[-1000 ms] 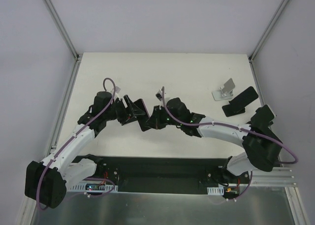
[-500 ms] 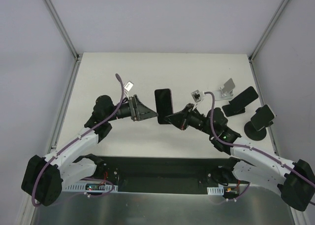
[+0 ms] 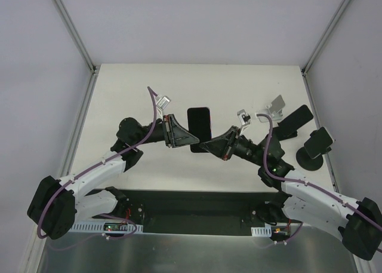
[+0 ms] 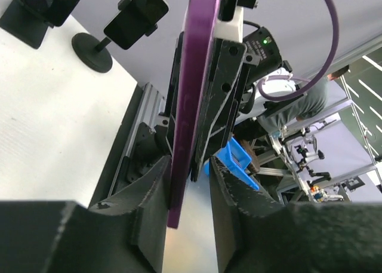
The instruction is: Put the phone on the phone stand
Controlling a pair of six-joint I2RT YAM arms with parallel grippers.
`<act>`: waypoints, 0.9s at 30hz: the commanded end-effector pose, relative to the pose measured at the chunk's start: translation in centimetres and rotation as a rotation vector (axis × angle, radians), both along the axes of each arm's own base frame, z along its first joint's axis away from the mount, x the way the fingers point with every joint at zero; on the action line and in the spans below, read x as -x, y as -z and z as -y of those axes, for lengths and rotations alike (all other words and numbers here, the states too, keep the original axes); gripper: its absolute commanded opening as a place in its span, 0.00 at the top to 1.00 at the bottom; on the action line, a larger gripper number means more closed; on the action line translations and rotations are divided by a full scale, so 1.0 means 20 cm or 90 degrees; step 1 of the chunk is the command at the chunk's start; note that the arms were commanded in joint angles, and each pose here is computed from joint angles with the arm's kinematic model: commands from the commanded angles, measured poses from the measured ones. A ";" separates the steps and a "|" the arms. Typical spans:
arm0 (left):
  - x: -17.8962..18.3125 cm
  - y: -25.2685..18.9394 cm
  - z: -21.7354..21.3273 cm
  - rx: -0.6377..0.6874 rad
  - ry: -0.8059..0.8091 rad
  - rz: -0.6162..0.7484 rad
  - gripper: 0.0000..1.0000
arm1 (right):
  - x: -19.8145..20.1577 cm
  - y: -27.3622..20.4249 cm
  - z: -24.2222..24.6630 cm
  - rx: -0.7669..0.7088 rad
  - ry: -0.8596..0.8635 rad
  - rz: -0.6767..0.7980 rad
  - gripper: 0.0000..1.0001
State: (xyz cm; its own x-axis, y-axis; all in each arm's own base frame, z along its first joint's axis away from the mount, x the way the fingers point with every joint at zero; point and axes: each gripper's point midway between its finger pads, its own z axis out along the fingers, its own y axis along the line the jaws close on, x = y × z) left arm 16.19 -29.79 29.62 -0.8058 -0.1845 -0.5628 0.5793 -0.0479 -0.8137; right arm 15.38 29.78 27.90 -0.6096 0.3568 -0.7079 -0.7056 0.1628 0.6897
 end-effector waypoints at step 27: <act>-0.10 0.13 -0.17 -0.225 -0.182 0.183 1.00 | -0.33 -0.16 -0.02 0.446 0.312 -0.125 0.04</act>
